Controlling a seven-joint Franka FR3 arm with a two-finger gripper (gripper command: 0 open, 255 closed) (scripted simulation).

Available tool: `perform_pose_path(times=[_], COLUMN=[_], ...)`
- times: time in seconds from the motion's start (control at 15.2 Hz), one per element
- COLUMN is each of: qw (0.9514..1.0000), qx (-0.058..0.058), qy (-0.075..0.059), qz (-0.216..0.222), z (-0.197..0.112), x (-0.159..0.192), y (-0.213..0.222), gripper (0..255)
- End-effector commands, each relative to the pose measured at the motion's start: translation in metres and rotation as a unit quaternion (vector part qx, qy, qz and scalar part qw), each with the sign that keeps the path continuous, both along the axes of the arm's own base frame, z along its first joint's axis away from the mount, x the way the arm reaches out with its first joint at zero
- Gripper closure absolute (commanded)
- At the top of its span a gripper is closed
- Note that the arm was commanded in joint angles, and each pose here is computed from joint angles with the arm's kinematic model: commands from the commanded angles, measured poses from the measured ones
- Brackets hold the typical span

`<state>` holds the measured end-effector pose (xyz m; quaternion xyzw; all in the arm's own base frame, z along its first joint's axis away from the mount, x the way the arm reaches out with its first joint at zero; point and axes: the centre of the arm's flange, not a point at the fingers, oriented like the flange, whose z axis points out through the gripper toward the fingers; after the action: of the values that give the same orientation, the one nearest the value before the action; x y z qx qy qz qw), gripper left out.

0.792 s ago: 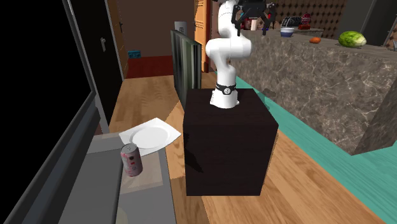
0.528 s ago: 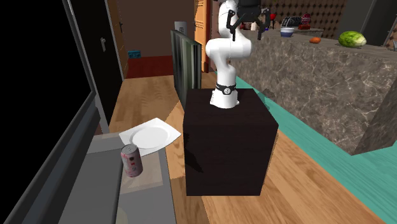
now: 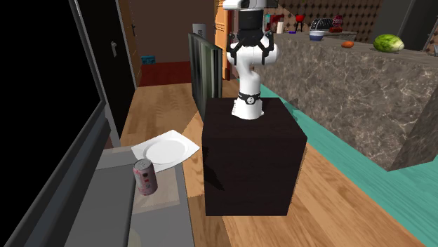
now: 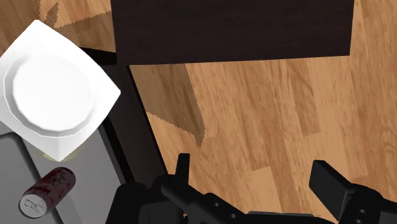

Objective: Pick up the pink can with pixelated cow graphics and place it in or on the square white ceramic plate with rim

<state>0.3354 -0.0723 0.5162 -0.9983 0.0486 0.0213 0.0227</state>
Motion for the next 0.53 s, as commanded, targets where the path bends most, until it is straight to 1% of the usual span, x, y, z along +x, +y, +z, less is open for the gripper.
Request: perform_pose_path(times=[0.0, 0.46], qw=[1.0000, 1.0000], qx=[-0.001, -0.004], qy=[-0.001, -0.004], qz=[0.000, 0.000], z=[-0.015, -0.068], x=[0.011, 0.043], y=[-0.019, -0.086], gripper=[0, 0])
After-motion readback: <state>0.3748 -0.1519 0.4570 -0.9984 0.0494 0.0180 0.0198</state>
